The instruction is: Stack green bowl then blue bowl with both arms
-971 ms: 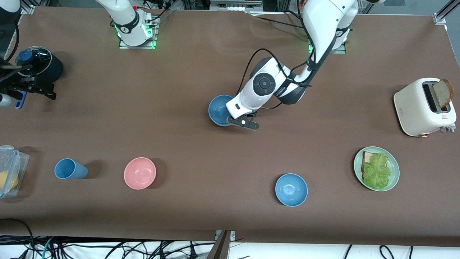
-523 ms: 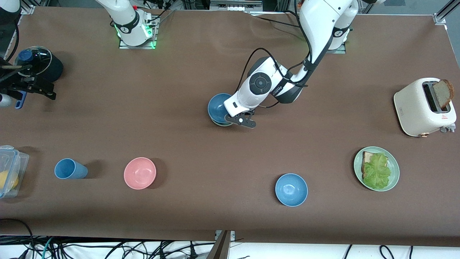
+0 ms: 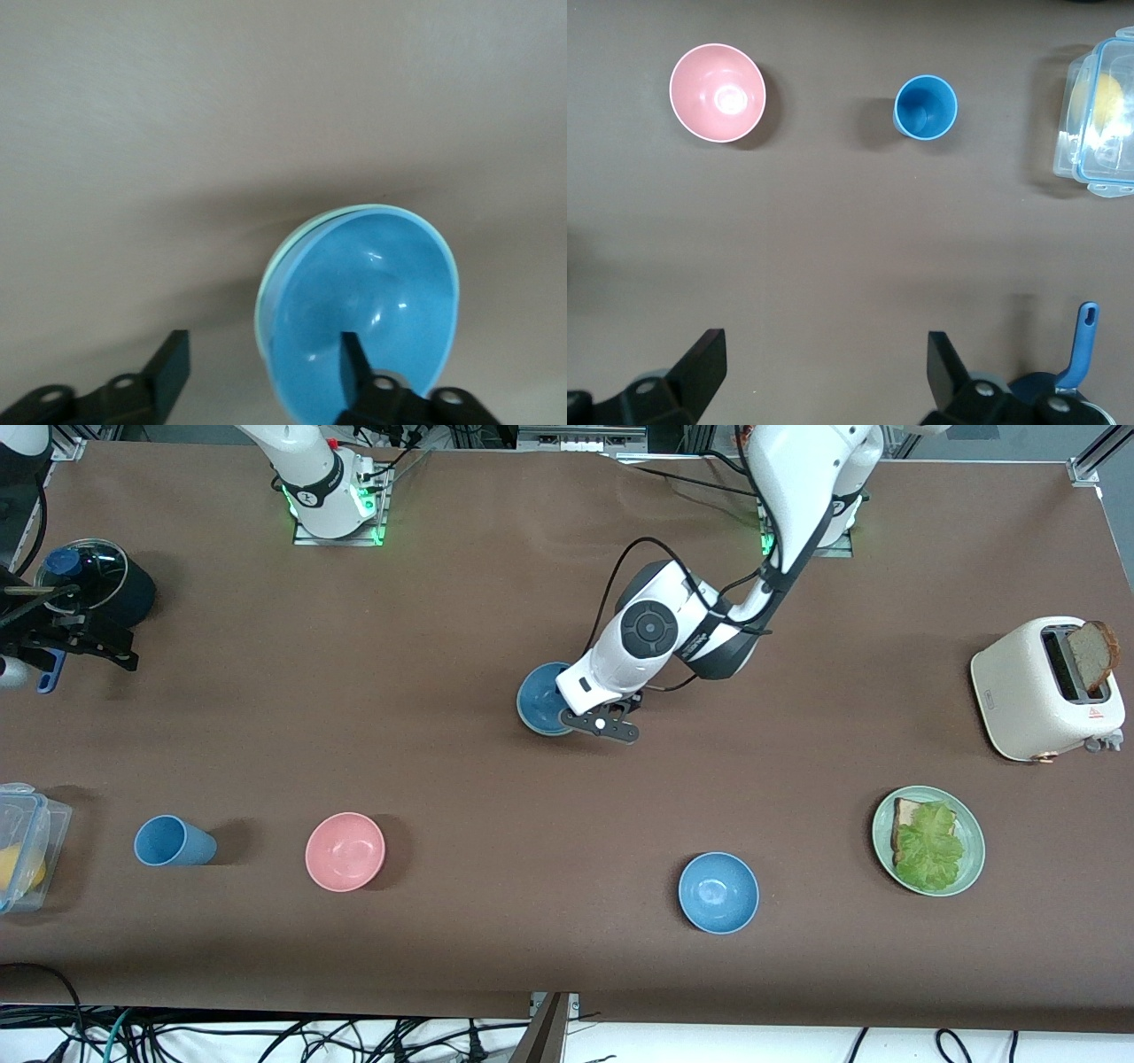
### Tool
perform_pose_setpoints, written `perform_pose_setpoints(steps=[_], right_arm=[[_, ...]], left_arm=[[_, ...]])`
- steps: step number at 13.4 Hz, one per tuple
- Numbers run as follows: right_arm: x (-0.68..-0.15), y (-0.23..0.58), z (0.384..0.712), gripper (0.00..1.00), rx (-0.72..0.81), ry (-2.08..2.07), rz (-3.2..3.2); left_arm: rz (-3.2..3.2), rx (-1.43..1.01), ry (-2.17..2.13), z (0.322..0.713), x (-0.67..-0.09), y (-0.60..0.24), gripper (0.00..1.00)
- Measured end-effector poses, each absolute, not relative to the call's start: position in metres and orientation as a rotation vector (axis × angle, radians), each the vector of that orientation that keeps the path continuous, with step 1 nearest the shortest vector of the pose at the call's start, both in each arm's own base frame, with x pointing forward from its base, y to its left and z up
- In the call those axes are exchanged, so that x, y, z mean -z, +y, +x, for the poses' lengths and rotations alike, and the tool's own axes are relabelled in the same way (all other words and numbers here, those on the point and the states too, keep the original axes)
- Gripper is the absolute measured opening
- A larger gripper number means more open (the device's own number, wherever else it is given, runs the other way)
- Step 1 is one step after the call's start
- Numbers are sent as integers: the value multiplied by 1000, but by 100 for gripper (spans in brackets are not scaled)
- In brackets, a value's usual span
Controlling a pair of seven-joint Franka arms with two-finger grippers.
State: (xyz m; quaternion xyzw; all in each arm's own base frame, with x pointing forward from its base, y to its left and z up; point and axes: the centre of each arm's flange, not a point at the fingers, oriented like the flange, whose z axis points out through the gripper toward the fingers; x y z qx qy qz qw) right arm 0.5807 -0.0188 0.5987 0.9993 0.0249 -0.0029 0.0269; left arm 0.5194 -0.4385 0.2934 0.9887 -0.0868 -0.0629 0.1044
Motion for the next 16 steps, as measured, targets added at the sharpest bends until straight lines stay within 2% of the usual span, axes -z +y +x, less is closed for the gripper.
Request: perform_pose_setpoints(steps=[2,7,10,13,16], right_arm=[[-599,-19,581,100,10,77,3087],[-599,-19,581,100,9,77,3087],[-598,-19,581,100,9,76,3090],[-598,-19,581,100,8,74,3090],[-598,-20,581,100,6,74,3091]], left_arm=[[2937,208,-227,535,-350,-413,100],[3014,320,-130,570,-479,-327,100],[3065,269,-80,578,-539,-280,100],[3092,193,-129,578,-579,-200,100],[3086,160,-111,570,-588,-93,100]])
